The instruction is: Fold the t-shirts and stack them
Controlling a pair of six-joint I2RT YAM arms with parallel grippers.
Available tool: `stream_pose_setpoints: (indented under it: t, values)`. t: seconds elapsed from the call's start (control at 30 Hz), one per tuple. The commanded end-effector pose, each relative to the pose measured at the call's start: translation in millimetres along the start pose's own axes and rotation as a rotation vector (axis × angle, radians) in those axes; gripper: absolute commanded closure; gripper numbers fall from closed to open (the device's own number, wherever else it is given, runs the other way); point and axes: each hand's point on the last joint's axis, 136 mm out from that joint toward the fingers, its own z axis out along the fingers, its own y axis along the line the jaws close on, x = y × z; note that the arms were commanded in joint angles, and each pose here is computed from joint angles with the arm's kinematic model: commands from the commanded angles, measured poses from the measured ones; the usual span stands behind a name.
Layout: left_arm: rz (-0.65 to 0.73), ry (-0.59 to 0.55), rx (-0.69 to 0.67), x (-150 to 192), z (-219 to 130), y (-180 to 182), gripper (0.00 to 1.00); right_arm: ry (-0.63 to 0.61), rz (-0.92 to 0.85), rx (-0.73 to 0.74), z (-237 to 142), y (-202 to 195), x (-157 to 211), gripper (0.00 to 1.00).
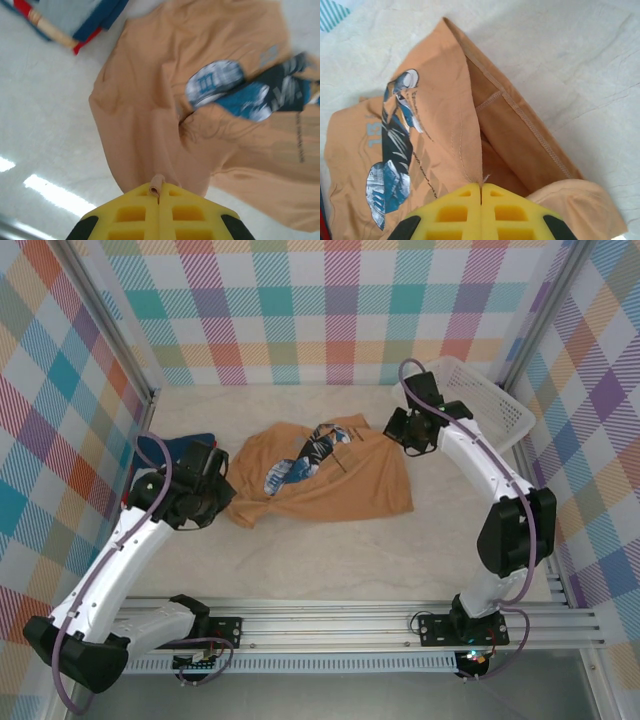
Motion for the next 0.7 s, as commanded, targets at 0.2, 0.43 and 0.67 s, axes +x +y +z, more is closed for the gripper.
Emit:
stream_pose_setpoints:
  t: [0.2,0.43,0.67]
  values:
    - [0.013,-0.274,0.155,-85,-62,-58,1.00,-0.202,-0.044,-0.120,-79,30,-56,1.00]
    - [-0.004,-0.483,0.308,-150,-113,-103,1.00,-0.414,-0.076,-0.263,-152,61,-109,1.00]
    - [-0.005,-0.690,0.446,-191,-180,-130,1.00,-0.628,-0.140,-0.376,-238,83,-139,1.00]
